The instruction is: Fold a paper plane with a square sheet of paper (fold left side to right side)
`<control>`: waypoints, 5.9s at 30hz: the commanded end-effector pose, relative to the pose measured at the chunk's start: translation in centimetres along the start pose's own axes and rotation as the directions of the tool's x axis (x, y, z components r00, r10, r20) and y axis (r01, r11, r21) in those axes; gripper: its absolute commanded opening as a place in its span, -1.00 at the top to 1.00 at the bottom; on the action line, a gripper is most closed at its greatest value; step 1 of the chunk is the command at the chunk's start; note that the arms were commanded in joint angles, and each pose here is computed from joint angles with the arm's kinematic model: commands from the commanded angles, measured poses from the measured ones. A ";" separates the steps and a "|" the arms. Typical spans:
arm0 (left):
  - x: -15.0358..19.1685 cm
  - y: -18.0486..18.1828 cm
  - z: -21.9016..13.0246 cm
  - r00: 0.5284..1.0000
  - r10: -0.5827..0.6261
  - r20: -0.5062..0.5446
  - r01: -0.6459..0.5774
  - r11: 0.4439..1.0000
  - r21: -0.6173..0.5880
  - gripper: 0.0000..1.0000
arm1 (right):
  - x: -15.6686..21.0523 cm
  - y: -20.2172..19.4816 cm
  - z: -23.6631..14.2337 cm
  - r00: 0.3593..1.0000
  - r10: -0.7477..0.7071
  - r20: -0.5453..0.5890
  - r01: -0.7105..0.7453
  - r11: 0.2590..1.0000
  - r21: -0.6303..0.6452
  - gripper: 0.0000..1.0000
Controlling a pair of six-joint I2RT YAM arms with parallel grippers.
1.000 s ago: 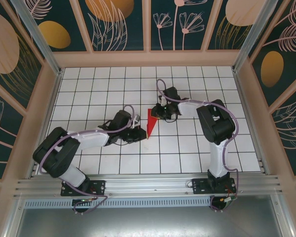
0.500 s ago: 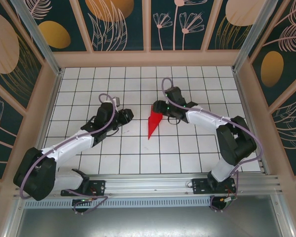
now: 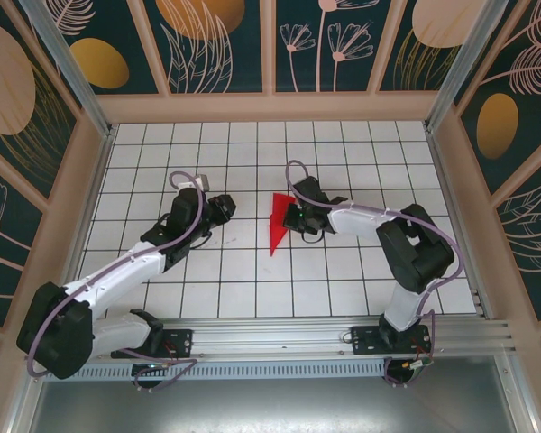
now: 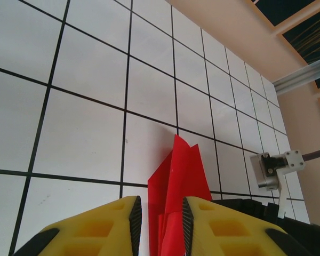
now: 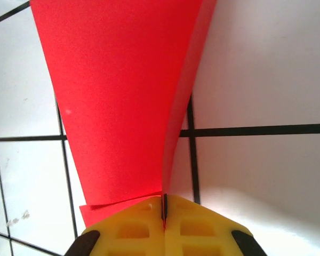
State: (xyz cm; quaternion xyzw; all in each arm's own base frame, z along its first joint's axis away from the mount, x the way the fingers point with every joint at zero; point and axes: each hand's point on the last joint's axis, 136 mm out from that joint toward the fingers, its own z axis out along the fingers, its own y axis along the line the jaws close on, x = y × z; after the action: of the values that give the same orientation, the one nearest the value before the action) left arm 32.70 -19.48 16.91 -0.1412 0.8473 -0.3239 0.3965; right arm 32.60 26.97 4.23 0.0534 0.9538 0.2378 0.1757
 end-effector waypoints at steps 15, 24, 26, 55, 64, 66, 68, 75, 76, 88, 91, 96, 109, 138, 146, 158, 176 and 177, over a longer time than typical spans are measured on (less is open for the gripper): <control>-1.9 -0.2 -1.3 0.997 0.036 0.063 -0.034 0.999 -0.031 0.37 | 3.1 -1.6 -1.2 0.994 0.003 -0.108 -0.030 0.967 -0.253 0.63; -3.1 -0.5 -2.1 0.992 0.059 0.109 -0.055 0.998 -0.041 -0.17 | -0.3 -4.3 -6.6 0.995 -0.082 0.051 0.078 0.994 0.070 0.11; -3.6 -0.4 -2.6 0.988 0.067 0.137 -0.060 0.997 -0.051 -0.42 | 0.0 -2.7 -7.6 0.992 -0.118 0.054 0.114 0.991 0.073 0.06; -5.3 0.9 -5.8 0.961 0.087 0.263 -0.061 0.993 -0.103 -0.83 | 8.0 1.7 -0.5 0.948 -0.266 -0.173 0.301 0.927 0.224 0.27; -5.6 1.0 -6.4 0.957 0.090 0.275 -0.062 0.992 -0.108 -0.84 | 4.5 1.3 -1.7 0.959 -0.257 -0.123 0.279 0.931 0.234 0.96; -5.5 1.0 -6.5 0.957 0.090 0.276 -0.062 0.992 -0.108 -0.86 | 2.8 1.1 -2.0 0.961 -0.254 -0.111 0.274 0.933 0.233 0.98; -5.5 1.1 -6.5 0.957 0.093 0.274 -0.065 0.992 -0.109 -0.86 | 0.5 0.6 -2.3 0.964 -0.250 -0.095 0.266 0.934 0.240 0.99; -4.8 1.3 -6.1 0.962 0.117 0.246 -0.093 0.990 -0.110 -0.97 | -8.4 -1.5 -1.4 0.968 -0.246 -0.052 0.251 0.925 0.286 1.00; -4.8 1.2 -6.1 0.963 0.119 0.241 -0.094 0.990 -0.109 -0.97 | -10.0 -2.3 -1.3 0.972 -0.230 -0.045 0.233 0.928 0.291 1.00; -4.3 1.1 -5.7 0.968 0.135 0.211 -0.114 0.988 -0.106 -0.97 | -15.2 -4.1 1.5 0.968 -0.226 -0.113 0.251 0.914 0.320 1.00; -4.2 1.1 -5.5 0.969 0.138 0.205 -0.118 0.987 -0.106 -0.97 | -14.8 -4.1 2.3 0.965 -0.218 -0.143 0.253 0.919 0.302 1.00; -4.1 1.1 -5.4 0.970 0.139 0.199 -0.120 0.987 -0.106 -0.97 | -14.4 -4.5 3.2 0.965 -0.206 -0.162 0.248 0.919 0.305 1.00; -4.1 1.2 -5.2 0.972 0.134 0.194 -0.113 0.987 -0.114 -0.97 | -13.6 -5.1 4.0 0.964 -0.185 -0.190 0.237 0.922 0.305 0.79; -13.0 4.9 -6.0 0.941 0.015 0.338 0.038 0.988 -0.149 -0.97 | -15.3 -4.2 -17.5 0.881 -0.275 0.385 0.137 0.927 0.348 -0.46; -17.0 11.5 -10.1 0.788 0.200 0.582 0.102 0.890 -0.444 -0.97 | -14.5 -13.4 -22.8 0.692 -0.187 0.697 -0.065 0.946 0.318 -0.88; -14.2 17.3 -12.4 0.646 0.554 0.525 -0.012 0.696 -0.718 -0.97 | -13.0 -21.4 -20.0 0.485 -0.262 0.834 -0.039 0.947 0.320 -0.98; -11.7 17.5 -5.9 0.620 0.623 0.477 -0.330 0.758 -0.562 -0.97 | -12.4 -20.8 -16.7 0.464 -0.359 0.810 0.131 0.932 0.338 -0.98; -11.5 17.6 -5.8 0.616 0.622 0.483 -0.335 0.762 -0.555 -0.98 | -12.4 -20.9 -16.7 0.466 -0.358 0.809 0.130 0.932 0.338 -0.98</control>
State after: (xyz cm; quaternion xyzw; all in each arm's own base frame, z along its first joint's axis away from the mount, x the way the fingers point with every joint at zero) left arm 35.53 2.73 12.40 -0.1027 0.7446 0.0871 0.6538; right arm 37.08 -1.31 10.07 0.0616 0.7794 0.0306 0.6227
